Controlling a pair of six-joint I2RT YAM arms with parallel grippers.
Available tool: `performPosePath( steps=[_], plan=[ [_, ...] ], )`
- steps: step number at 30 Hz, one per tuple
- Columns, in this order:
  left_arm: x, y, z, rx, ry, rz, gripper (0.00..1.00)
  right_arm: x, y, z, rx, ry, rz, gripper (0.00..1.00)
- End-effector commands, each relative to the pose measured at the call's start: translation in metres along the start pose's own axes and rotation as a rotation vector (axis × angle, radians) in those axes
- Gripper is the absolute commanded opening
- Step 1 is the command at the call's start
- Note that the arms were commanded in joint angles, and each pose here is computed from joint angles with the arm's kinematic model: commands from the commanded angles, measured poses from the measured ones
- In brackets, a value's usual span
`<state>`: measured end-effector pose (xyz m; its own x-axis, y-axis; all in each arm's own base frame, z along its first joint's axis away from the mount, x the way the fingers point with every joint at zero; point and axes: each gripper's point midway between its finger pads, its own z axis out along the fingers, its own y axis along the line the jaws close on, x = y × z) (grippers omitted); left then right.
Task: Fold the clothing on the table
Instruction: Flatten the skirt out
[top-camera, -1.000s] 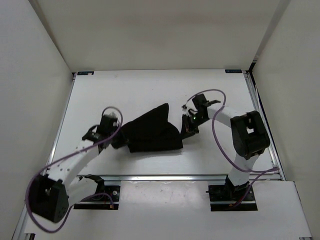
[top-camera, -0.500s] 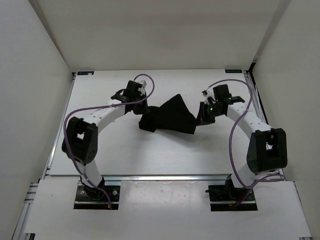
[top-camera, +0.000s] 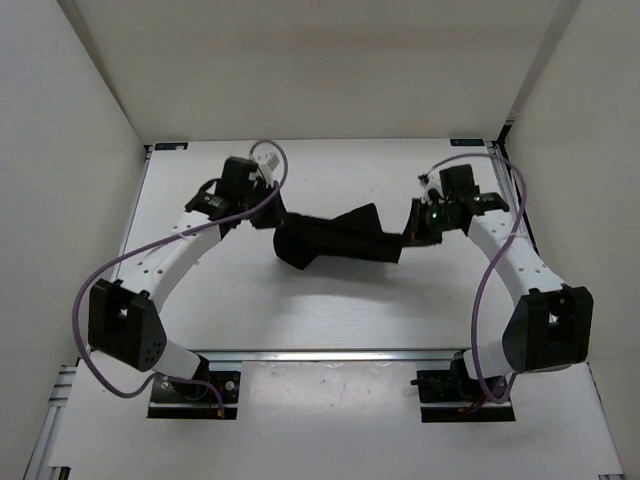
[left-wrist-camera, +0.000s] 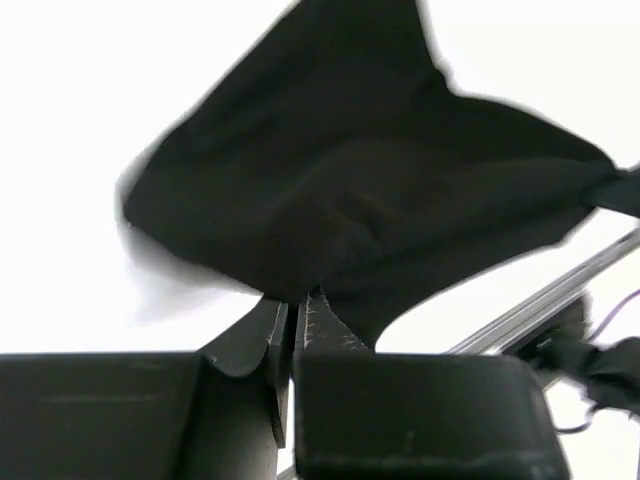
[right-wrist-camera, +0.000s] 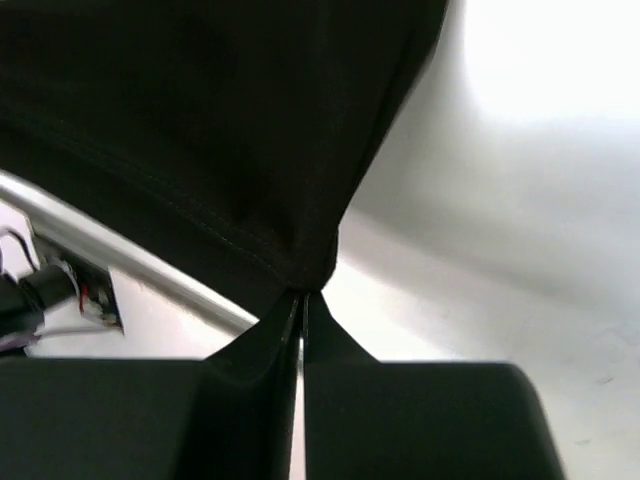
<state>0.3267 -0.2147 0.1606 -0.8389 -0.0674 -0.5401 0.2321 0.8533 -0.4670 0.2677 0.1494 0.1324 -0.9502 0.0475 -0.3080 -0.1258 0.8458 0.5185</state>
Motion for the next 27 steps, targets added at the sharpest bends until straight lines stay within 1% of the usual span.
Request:
performPosePath(
  steps=[1, 2, 3, 4, 5, 6, 7, 8, 10, 11, 12, 13, 14, 15, 16, 17, 18, 19, 20, 21, 23, 25, 26, 27],
  plan=[
    [-0.089, -0.032, -0.053, 0.057, -0.245, 0.057, 0.00, -0.066, 0.013, -0.047, 0.055, -0.186, -0.109, 0.00],
    [-0.097, -0.023, -0.046, 0.036, -0.230, 0.043, 0.00, -0.087, 0.017, -0.057, 0.070, -0.225, -0.127, 0.00],
    [-0.121, -0.027, -0.048, 0.042, -0.261, 0.053, 0.00, -0.100, 0.012, -0.063, 0.101, -0.252, -0.141, 0.00],
    [-0.143, -0.032, -0.058, 0.045, -0.301, 0.067, 0.00, -0.122, 0.013, -0.074, 0.137, -0.295, -0.167, 0.00],
    [-0.151, -0.027, -0.054, 0.026, -0.302, 0.056, 0.00, -0.140, 0.019, -0.083, 0.145, -0.336, -0.189, 0.00],
    [-0.171, -0.028, -0.059, 0.035, -0.336, 0.052, 0.00, -0.149, 0.016, -0.088, 0.180, -0.357, -0.201, 0.00],
    [-0.179, -0.042, -0.064, 0.074, -0.345, 0.066, 0.00, -0.161, 0.021, -0.098, 0.192, -0.392, -0.210, 0.00],
    [-0.182, -0.042, -0.067, 0.076, -0.347, 0.060, 0.00, -0.171, 0.025, -0.107, 0.197, -0.430, -0.231, 0.00],
    [-0.177, -0.056, -0.081, 0.115, -0.359, 0.083, 0.00, -0.170, 0.030, -0.115, 0.193, -0.447, -0.242, 0.01],
    [-0.161, -0.056, -0.068, 0.124, -0.322, 0.086, 0.00, -0.164, 0.033, -0.119, 0.186, -0.447, -0.262, 0.00],
    [-0.157, -0.070, -0.083, 0.167, -0.353, 0.112, 0.00, -0.155, 0.040, -0.123, 0.170, -0.450, -0.279, 0.00],
    [-0.135, -0.067, -0.084, 0.169, -0.327, 0.098, 0.00, -0.144, 0.035, -0.118, 0.176, -0.438, -0.283, 0.00],
    [-0.123, -0.072, -0.083, 0.202, -0.314, 0.095, 0.00, -0.124, 0.038, -0.114, 0.168, -0.418, -0.304, 0.01],
    [-0.101, -0.075, -0.089, 0.230, -0.307, 0.099, 0.00, -0.111, 0.047, -0.122, 0.154, -0.441, -0.335, 0.00],
    [-0.077, -0.074, -0.095, 0.248, -0.290, 0.082, 0.00, -0.092, 0.049, -0.109, 0.146, -0.401, -0.343, 0.00],
    [-0.060, -0.068, -0.091, 0.248, -0.271, 0.058, 0.00, -0.076, 0.049, -0.110, 0.141, -0.407, -0.345, 0.01],
    [-0.055, -0.076, -0.112, 0.281, -0.309, 0.070, 0.00, -0.063, 0.060, -0.122, 0.114, -0.437, -0.360, 0.00],
    [-0.046, -0.077, -0.127, 0.308, -0.325, 0.063, 0.00, -0.046, 0.065, -0.125, 0.099, -0.441, -0.375, 0.00],
    [-0.042, -0.076, -0.143, 0.322, -0.356, 0.050, 0.00, -0.030, 0.062, -0.120, 0.098, -0.408, -0.359, 0.01],
    [-0.039, -0.074, -0.149, 0.332, -0.357, 0.037, 0.00, -0.022, 0.069, -0.127, 0.078, -0.435, -0.367, 0.00],
    [-0.038, -0.077, -0.172, 0.363, -0.387, 0.036, 0.00, -0.009, 0.077, -0.138, 0.060, -0.439, -0.370, 0.00],
    [-0.043, -0.082, -0.180, 0.376, -0.395, 0.036, 0.00, -0.011, 0.082, -0.148, 0.058, -0.459, -0.376, 0.00],
    [-0.046, -0.086, -0.179, 0.383, -0.384, 0.046, 0.00, -0.015, 0.086, -0.154, 0.050, -0.467, -0.386, 0.00],
    [-0.049, -0.084, -0.169, 0.375, -0.359, 0.029, 0.00, -0.023, 0.085, -0.155, 0.042, -0.461, -0.387, 0.00]
  ],
)
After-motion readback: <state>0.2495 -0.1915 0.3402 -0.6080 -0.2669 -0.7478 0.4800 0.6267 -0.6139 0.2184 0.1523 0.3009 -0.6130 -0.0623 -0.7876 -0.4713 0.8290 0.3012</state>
